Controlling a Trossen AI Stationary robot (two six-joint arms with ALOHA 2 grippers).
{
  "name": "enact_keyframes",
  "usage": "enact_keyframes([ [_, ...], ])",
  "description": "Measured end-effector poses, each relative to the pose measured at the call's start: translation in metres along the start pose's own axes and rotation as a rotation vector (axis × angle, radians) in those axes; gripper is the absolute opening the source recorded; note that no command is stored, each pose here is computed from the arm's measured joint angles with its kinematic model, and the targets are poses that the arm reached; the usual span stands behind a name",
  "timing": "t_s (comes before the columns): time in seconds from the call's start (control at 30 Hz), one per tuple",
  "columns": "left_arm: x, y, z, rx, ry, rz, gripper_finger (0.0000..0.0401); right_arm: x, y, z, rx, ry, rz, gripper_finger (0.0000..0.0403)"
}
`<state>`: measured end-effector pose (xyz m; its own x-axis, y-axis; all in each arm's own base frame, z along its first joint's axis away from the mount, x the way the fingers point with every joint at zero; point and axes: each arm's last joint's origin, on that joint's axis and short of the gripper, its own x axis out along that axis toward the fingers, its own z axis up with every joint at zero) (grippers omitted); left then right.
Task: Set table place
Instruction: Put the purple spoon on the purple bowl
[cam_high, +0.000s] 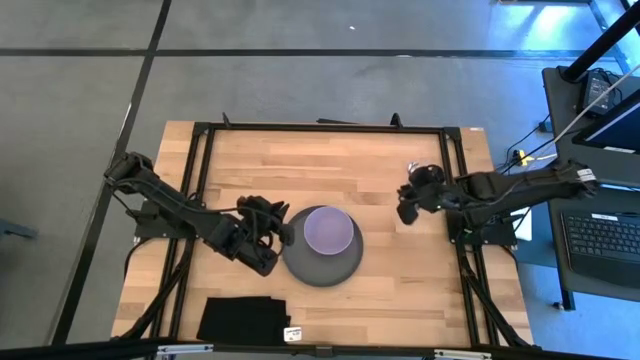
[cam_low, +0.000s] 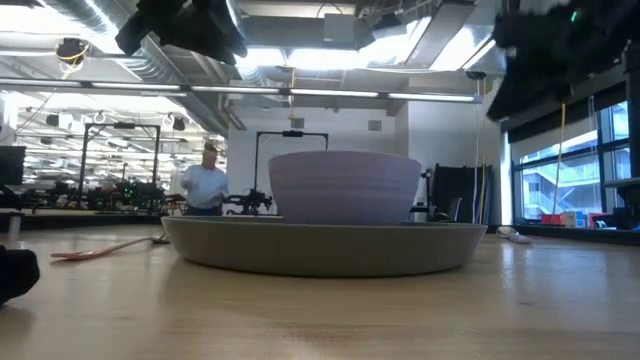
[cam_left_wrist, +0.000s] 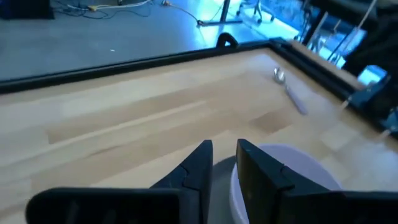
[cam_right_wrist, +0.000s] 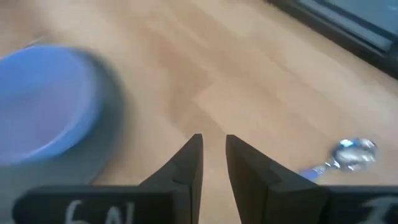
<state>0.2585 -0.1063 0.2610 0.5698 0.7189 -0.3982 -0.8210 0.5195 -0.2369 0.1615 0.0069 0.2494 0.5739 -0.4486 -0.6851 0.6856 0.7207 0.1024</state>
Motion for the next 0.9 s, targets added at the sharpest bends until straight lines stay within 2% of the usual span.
enact_keyframes([
  [0.1, -0.001, 0.001, 0.003, 0.014, -0.017, -0.001, 0.0060, 0.026, -0.008, -0.017, 0.097, -0.075, -0.093, 0.0074],
  [0.27, -0.001, 0.001, 0.004, 0.028, -0.042, 0.004, 0.0052, 0.065, -0.022, -0.047, 0.257, -0.195, -0.163, 0.0074],
  [0.4, -0.001, 0.001, 0.004, 0.027, -0.043, 0.004, 0.0046, 0.080, -0.035, -0.065, 0.280, -0.195, -0.249, 0.0074],
  [0.53, -0.001, 0.001, 0.004, 0.027, -0.048, 0.006, 0.0040, 0.083, -0.039, -0.066, 0.299, -0.194, -0.290, 0.0074],
  [0.9, 0.005, 0.003, 0.008, 0.018, -0.055, 0.030, 0.0023, 0.083, -0.032, -0.057, 0.277, -0.143, -0.221, 0.0074],
])
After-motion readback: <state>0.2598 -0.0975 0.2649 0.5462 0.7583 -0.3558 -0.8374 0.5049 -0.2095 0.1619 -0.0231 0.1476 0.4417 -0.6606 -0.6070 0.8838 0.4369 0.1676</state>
